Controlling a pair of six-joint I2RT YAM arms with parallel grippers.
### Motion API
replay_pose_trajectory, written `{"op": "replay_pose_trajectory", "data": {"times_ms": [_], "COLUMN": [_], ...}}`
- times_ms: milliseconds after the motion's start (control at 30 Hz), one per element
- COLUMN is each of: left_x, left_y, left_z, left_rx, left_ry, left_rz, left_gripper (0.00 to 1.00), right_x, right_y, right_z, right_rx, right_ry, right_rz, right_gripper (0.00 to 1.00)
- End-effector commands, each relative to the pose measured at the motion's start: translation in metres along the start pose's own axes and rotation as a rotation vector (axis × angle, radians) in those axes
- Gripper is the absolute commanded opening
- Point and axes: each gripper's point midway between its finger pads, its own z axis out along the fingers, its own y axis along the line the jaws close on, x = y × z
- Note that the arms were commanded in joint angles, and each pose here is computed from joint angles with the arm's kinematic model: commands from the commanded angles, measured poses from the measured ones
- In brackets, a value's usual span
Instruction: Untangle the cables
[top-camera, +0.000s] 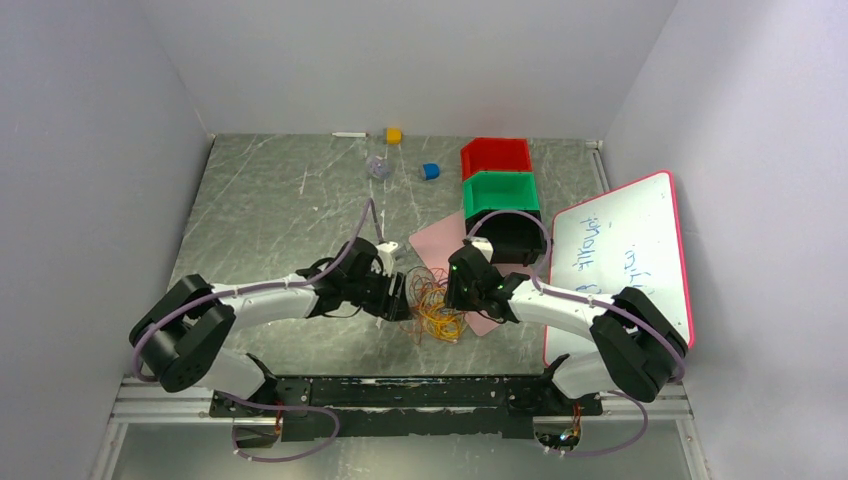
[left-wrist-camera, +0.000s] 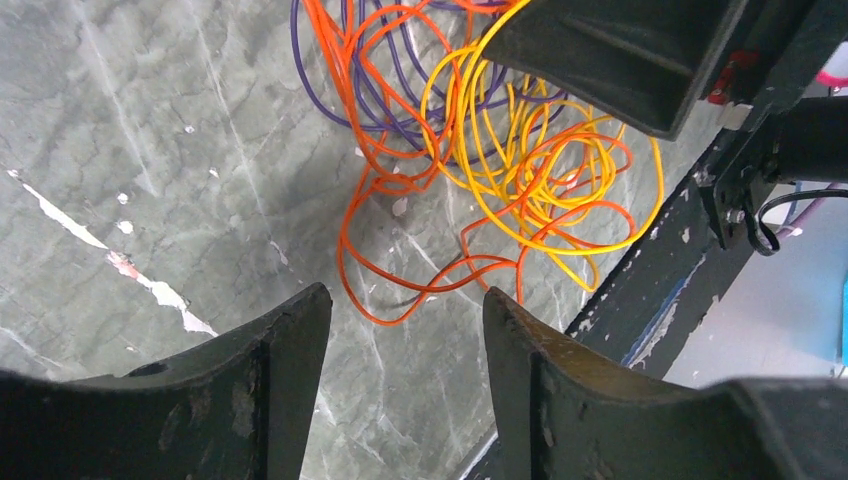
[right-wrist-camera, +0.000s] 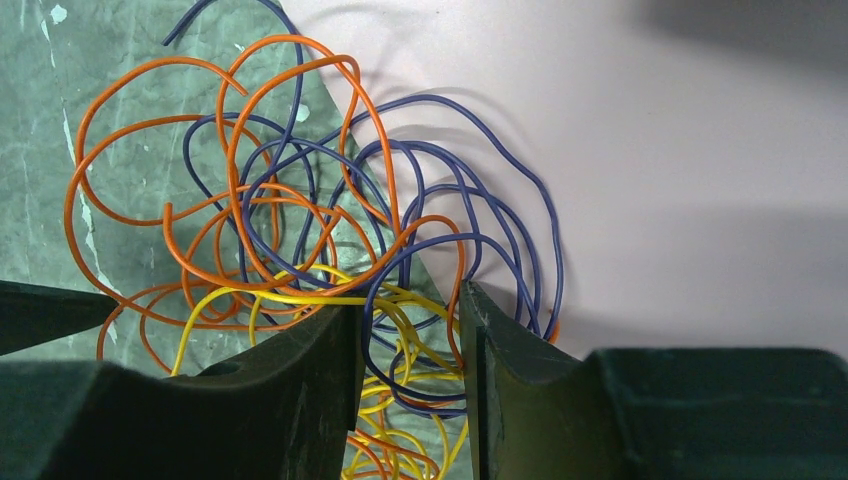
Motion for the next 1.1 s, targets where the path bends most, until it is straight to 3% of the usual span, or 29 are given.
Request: {"op": "replay_pose_trajectory", "data": {"times_ms": [0, 200, 367, 600, 800, 1067], "left_x": [0.009, 0.016, 0.019, 0.014, -0.01, -0.05], "left_y": [0.006, 0.007, 0.008, 0.013, 0.016, 0.019], "left_z": [0.007, 0.017, 0.026, 0.025, 0.0, -0.059], "left_rx": [-0.025, -0.013, -0.009, -0.056, -0.158, -0.325], "left_ry": [0.004, 0.024, 0.044, 0.032, -0.042, -0.203], "left_rz": [0.02, 0.024, 0.02, 0.024, 0.046, 0.084], "left_gripper": [0.61, 0.56, 0.45, 0.07, 0.07, 0.07], "right_x": [0.011, 0.012, 0.011, 0.009, -0.006, -0.041], "right_y": [-0.009, -0.009, -0.009, -0.008, 0.007, 0.042], "right_z": [0.004, 0.005, 0.005, 0.004, -0.007, -0.033], "right_rx": [0.03, 0.028, 0.027, 0.028, -0.064, -0.234], "right_ry": [0.039, 0.041, 0.039, 0.029, -0.046, -0.174], "right_rz": [-0.018, -0.017, -0.017, -0.021, -0.015, -0.113], "right_gripper": [0.41, 0.41, 0.41, 0.41, 0.46, 0.59]}}
